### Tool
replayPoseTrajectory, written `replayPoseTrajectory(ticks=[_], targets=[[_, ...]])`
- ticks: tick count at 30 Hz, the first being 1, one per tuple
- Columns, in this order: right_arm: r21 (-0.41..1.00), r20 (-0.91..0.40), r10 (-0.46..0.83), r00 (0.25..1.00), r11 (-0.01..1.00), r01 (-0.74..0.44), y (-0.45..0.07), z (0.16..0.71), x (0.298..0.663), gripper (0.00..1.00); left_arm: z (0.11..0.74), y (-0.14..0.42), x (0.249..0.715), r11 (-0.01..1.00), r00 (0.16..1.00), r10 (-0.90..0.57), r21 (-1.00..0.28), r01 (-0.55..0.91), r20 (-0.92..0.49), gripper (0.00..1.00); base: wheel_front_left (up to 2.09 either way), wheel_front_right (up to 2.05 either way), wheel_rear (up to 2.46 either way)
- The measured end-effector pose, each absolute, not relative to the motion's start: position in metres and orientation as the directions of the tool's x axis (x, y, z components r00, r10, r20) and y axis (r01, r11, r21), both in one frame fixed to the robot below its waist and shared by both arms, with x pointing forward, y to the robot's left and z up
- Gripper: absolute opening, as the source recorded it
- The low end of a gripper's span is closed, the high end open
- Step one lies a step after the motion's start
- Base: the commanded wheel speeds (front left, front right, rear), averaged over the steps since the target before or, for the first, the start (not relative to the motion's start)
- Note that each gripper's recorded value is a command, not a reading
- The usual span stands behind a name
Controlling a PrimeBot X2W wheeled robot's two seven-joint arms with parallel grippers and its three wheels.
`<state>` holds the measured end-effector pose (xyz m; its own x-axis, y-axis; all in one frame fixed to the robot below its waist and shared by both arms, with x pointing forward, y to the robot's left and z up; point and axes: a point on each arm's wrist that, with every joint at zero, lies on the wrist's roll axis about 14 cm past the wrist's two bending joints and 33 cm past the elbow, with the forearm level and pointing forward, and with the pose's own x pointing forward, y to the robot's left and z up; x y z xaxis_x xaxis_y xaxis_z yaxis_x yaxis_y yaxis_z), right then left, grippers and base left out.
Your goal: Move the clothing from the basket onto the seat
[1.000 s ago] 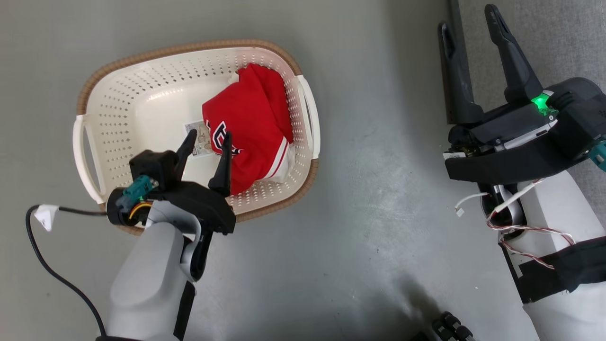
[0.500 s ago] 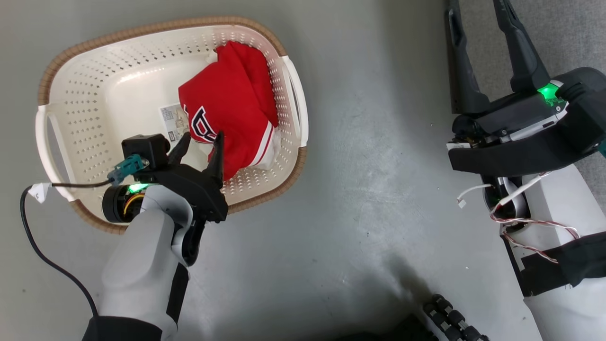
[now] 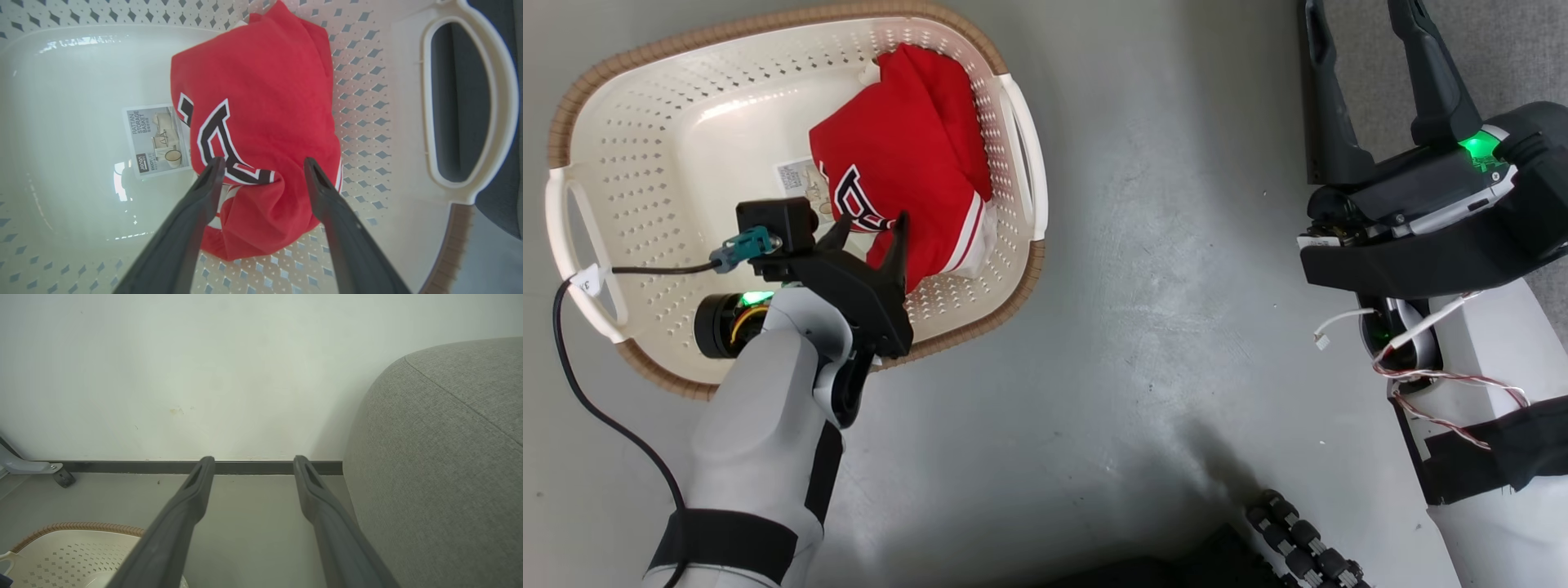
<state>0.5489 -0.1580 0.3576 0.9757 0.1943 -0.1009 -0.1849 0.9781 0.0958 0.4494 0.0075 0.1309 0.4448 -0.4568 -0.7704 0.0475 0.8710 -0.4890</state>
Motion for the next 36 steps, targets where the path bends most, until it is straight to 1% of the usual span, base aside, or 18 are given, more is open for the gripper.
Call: replayPoseTrajectory(ticks=[7, 13, 20, 21, 22, 23, 29, 36], targets=[[0.098, -0.108, 0.199, 0.974, 0.977, -0.188, -0.157, 0.352, 0.548, 1.00, 0.120, 0.005, 0.451, 0.873, 0.413, -0.462, -0.484, 0.057, -0.785, 1.00, 0.00, 0.00, 0.00], [0.094, -0.126, 0.188, 0.974, 0.980, -0.177, -0.162, 0.343, 0.547, 1.00, 0.111, 0.002, 0.461, 0.873, 0.402, -0.469, -0.483, 0.073, -0.786, 1.00, 0.00, 0.00, 0.00], [0.092, -0.148, 0.177, 0.973, 0.982, -0.164, -0.165, 0.333, 0.544, 1.00, 0.098, -0.001, 0.454, 0.874, 0.368, -0.471, -0.480, 0.075, -0.801, 1.00, 0.00, 0.00, 0.00], [0.091, -0.151, 0.173, 0.973, 0.983, -0.161, -0.167, 0.332, 0.544, 1.00, 0.096, -0.002, 0.452, 0.874, 0.360, -0.473, -0.480, 0.077, -0.804, 0.98, 0.00, 0.00, 0.00], [0.089, -0.153, 0.170, 0.973, 0.983, -0.158, -0.168, 0.331, 0.544, 1.00, 0.095, -0.003, 0.449, 0.874, 0.352, -0.475, -0.480, 0.080, -0.806, 0.50, 0.00, 0.00, 0.00], [0.088, -0.154, 0.168, 0.974, 0.984, -0.156, -0.169, 0.330, 0.544, 1.00, 0.094, -0.004, 0.448, 0.873, 0.348, -0.477, -0.480, 0.083, -0.807, 0.00, 0.00, 0.00, 0.00], [0.086, -0.155, 0.157, 0.975, 0.986, -0.146, -0.172, 0.331, 0.543, 1.00, 0.095, -0.004, 0.447, 0.875, 0.358, -0.476, -0.475, 0.097, -0.804, 0.00, 0.00, 0.00, 0.00], [0.084, -0.140, 0.149, 0.979, 0.987, -0.138, -0.174, 0.341, 0.545, 1.00, 0.108, -0.001, 0.458, 0.878, 0.412, -0.467, -0.467, 0.107, -0.783, 0.00, 0.00, 0.00, 0.00]])
